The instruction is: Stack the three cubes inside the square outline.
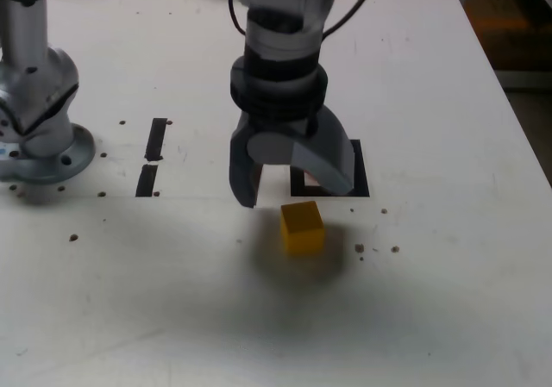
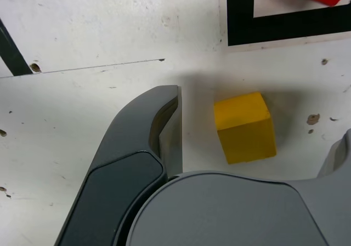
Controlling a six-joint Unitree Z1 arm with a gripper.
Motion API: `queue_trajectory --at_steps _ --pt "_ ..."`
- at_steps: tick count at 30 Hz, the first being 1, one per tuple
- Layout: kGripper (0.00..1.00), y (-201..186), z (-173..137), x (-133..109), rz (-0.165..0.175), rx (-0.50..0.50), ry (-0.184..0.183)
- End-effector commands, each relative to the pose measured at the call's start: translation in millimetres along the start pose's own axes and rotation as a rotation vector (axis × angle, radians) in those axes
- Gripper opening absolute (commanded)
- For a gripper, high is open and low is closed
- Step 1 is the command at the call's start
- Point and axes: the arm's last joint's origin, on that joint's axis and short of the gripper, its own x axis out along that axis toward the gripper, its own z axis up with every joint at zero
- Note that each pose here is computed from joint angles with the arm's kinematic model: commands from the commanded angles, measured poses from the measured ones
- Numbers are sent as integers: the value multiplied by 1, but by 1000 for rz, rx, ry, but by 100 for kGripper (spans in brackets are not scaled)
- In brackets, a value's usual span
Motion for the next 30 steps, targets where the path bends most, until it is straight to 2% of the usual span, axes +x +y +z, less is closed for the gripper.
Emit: queue_trajectory --at_steps 1,14,18,22,25,28,30 --pt "99 -3 4 6 -8 5 5" --pt "96 -16 23 34 -30 23 12" --pt "91 -17 25 40 -30 26 17" --pt "75 -17 24 43 -19 23 28" --pt "54 -15 24 44 5 1 27" --pt "31 -15 26 44 30 -26 10" --pt "20 -14 28 44 38 -36 -3"
